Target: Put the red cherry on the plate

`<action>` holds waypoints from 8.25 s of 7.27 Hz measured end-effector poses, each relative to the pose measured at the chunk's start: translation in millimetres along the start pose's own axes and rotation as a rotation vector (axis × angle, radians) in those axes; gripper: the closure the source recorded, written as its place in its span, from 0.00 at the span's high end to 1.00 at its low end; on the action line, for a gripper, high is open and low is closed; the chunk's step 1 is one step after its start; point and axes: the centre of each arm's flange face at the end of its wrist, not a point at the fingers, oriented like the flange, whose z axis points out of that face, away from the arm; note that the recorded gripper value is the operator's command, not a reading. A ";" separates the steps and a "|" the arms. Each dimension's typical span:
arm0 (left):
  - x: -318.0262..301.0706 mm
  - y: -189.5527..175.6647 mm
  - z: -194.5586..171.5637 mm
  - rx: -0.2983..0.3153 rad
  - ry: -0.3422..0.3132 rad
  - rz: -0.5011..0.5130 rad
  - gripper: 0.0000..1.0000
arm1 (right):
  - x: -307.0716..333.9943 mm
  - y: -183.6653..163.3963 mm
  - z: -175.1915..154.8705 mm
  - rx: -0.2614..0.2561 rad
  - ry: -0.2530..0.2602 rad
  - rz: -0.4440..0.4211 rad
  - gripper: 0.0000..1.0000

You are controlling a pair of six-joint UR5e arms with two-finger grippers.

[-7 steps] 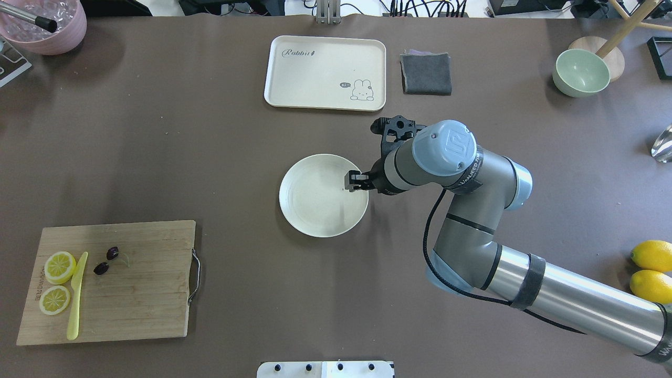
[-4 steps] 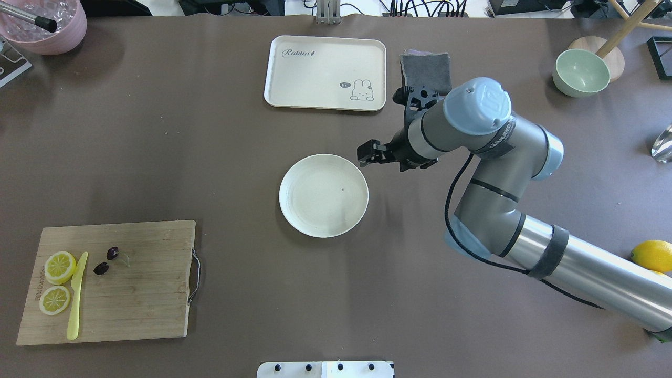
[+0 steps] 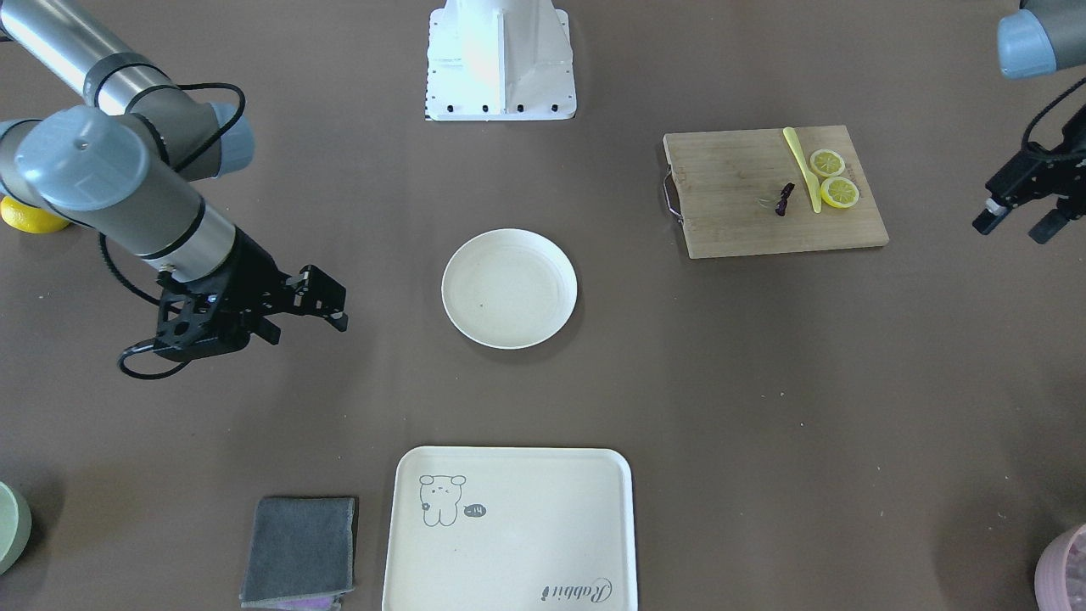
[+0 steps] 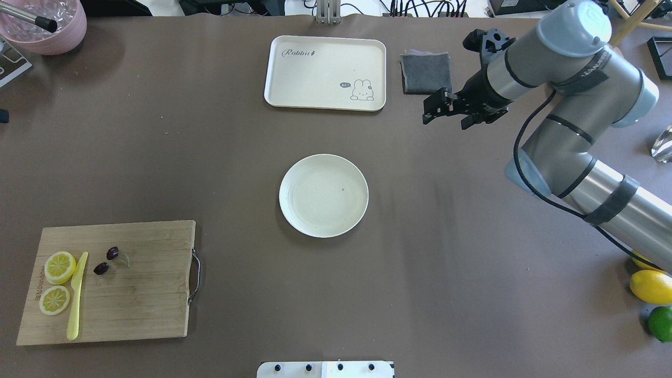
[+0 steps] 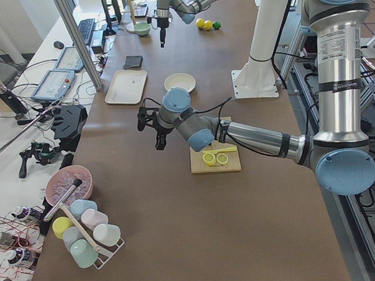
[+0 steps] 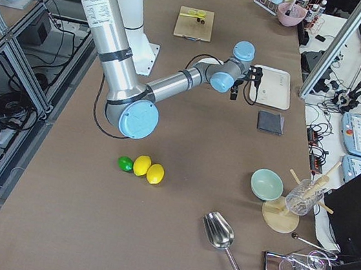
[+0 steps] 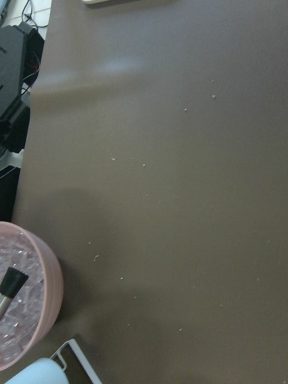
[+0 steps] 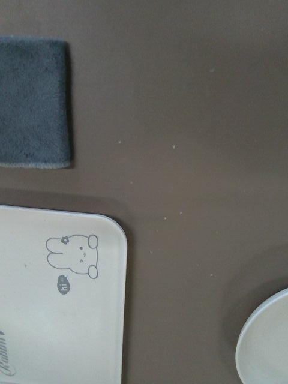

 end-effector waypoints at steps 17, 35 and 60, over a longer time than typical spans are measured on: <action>100.7 207.4 176.9 -0.166 -0.146 0.283 0.39 | 85.0 -18.4 -37.0 0.016 0.036 -0.035 0.99; 434.5 83.2 240.2 -0.011 0.214 -0.004 0.00 | 90.7 -17.2 -37.8 0.020 0.043 -0.029 0.99; -209.8 -74.5 -27.4 -0.048 -0.207 0.150 0.98 | 418.9 25.3 -208.7 -0.119 0.390 -0.069 1.00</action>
